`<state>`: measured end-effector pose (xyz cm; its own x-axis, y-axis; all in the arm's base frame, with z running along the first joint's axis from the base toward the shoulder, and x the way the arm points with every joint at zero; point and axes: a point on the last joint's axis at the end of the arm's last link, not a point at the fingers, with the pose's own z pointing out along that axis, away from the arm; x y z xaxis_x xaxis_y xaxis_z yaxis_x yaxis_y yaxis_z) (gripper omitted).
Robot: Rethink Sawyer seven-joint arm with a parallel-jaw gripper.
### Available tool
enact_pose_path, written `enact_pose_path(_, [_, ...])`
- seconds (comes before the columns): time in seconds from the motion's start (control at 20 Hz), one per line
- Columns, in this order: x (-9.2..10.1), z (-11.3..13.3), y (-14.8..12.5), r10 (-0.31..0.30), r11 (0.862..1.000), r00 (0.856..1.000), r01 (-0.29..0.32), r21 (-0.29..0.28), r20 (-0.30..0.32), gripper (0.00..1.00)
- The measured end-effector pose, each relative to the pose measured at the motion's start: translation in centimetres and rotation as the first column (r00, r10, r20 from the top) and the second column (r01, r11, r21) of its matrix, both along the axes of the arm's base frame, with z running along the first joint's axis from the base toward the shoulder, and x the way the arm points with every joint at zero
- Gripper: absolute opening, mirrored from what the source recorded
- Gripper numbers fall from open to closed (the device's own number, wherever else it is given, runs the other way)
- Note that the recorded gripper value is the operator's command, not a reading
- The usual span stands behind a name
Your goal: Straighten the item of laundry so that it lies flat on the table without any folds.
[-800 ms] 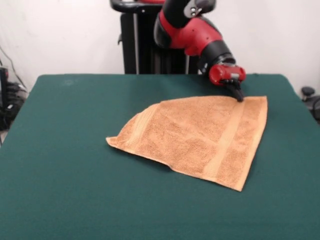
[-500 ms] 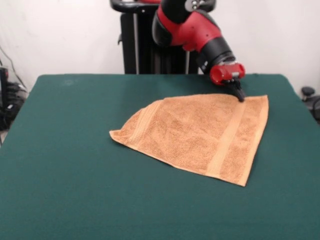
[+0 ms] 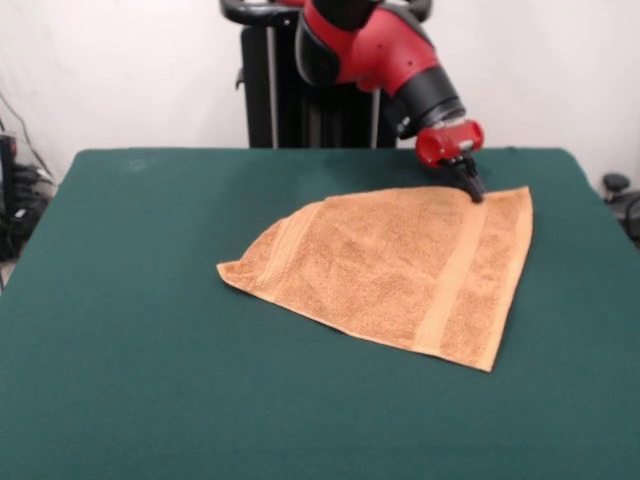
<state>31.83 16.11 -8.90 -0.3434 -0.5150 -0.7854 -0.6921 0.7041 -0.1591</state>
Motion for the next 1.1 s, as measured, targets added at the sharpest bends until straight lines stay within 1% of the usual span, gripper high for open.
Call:
enact_pose_path(0.55, [-0.1,0.3,-0.2,0.018,1.000,0.999,-0.019,-0.011,-0.028,0.00])
enact_pose_path(0.95, [-0.8,0.9,-0.8,0.017,1.000,0.996,-0.019,-0.023,-0.087,0.00])
enact_pose_path(1.1, [-1.3,1.2,-1.0,0.006,1.000,0.993,-0.009,-0.030,-0.117,0.00])
